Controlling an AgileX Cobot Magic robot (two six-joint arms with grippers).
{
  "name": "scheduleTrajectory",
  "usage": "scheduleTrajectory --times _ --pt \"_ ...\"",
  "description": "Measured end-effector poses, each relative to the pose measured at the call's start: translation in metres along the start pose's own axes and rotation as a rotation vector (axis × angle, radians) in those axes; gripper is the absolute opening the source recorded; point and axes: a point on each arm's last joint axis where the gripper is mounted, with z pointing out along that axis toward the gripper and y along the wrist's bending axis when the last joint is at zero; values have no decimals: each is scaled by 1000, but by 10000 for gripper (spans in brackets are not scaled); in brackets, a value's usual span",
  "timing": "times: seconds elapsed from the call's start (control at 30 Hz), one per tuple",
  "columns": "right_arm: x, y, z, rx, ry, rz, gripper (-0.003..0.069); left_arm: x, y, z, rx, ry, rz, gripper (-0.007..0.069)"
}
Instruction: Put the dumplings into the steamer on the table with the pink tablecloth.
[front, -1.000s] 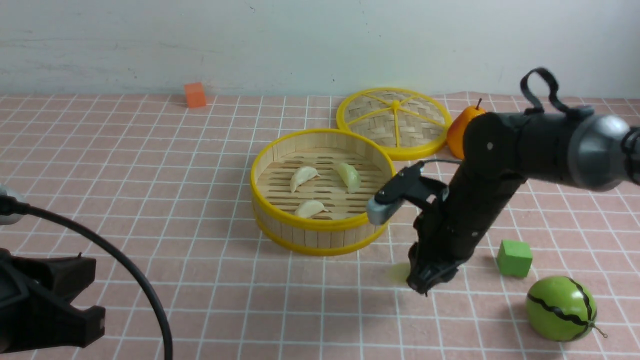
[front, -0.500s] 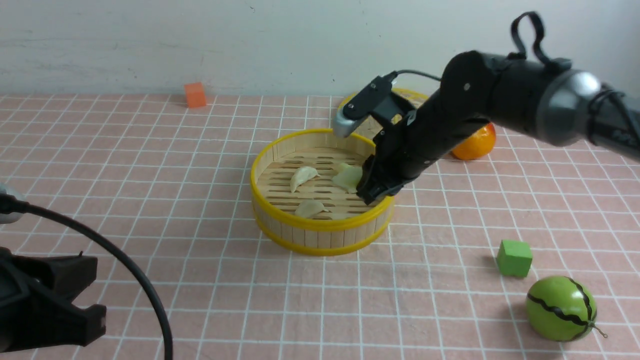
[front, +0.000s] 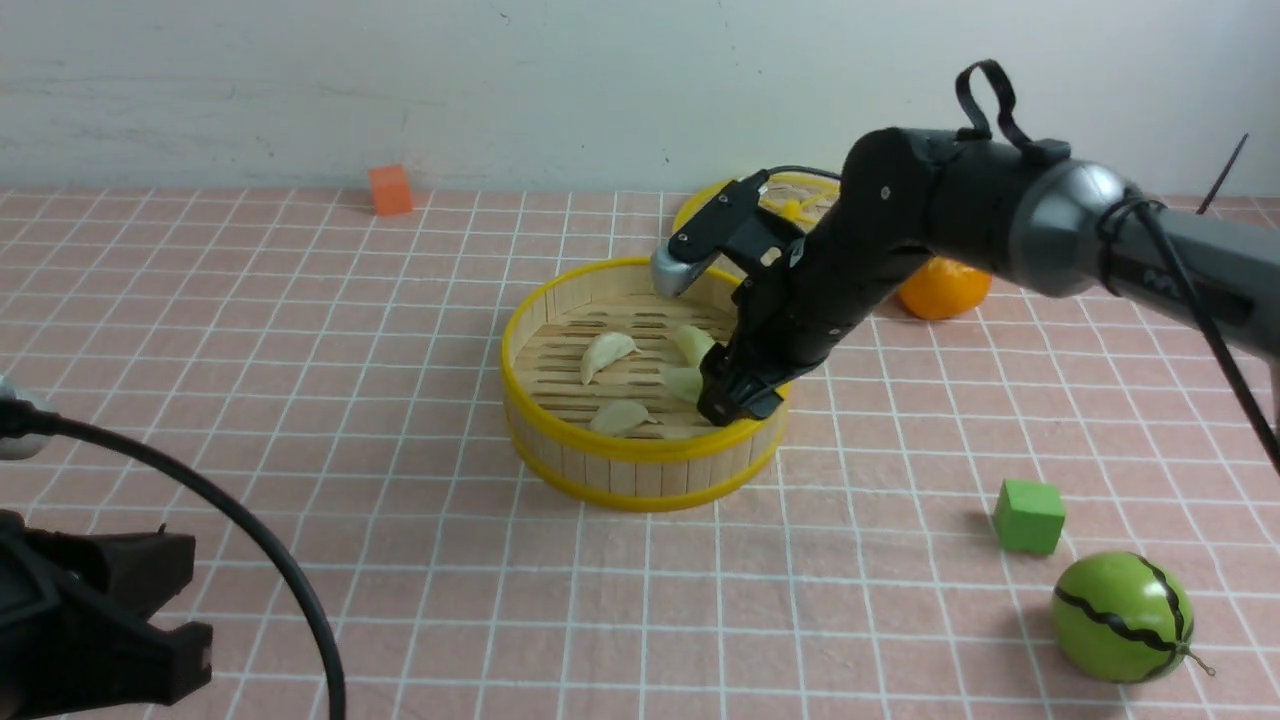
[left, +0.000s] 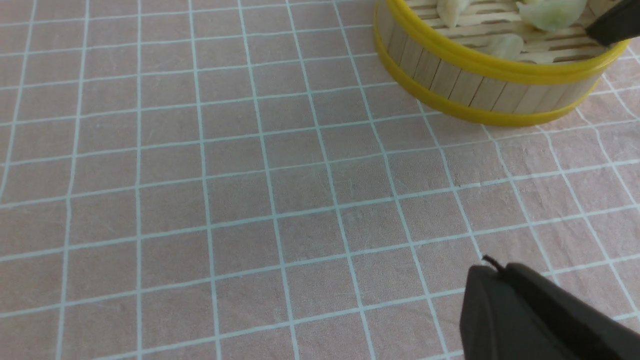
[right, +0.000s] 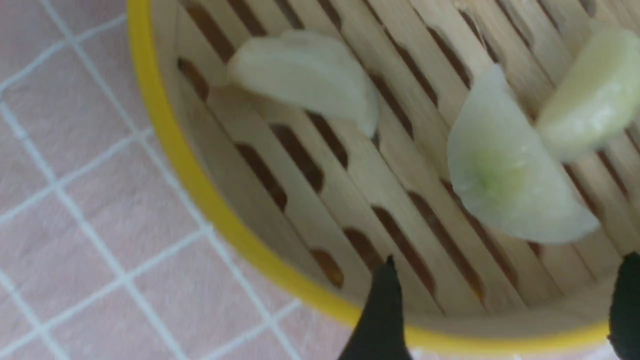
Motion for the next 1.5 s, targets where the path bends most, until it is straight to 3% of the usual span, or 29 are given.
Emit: scheduleTrajectory --times 0.13,0.2,0.27,0.3,0.37,0.4,0.53,0.67,0.73,0.93,1.17,1.23,1.5 --pt "-9 3 -67 54 13 33 568 0 0 0 -1 2 1 1" --pt "-12 8 -135 127 -52 84 526 0 0 0 -1 3 1 3" --pt "-10 10 -160 152 -74 113 498 0 0 0 -1 3 1 4" --pt "-5 17 -202 188 -130 153 442 0 0 0 -2 4 1 8" --pt "3 25 -231 197 -167 204 375 0 0 0 -2 4 1 11" --pt "4 27 -234 196 -171 209 358 0 0 0 -2 4 1 11" --pt "36 54 -273 162 -196 263 155 1 0 0 -3 6 1 15" --pt "73 75 -280 152 -210 277 8 1 0 0 -3 6 1 16" --pt "95 84 -271 153 -216 286 -17 1 0 0 -3 6 1 16" --pt "163 108 -241 238 -423 287 -20 1 0 0 -3 6 1 16" --pt "238 129 -185 300 -518 300 -17 1 0 0 -3 6 1 16" --pt "270 139 -158 291 -466 317 -17 1 0 0 -3 6 1 16" --pt "324 156 -119 253 -342 398 -13 1 0 0 -3 6 1 16"
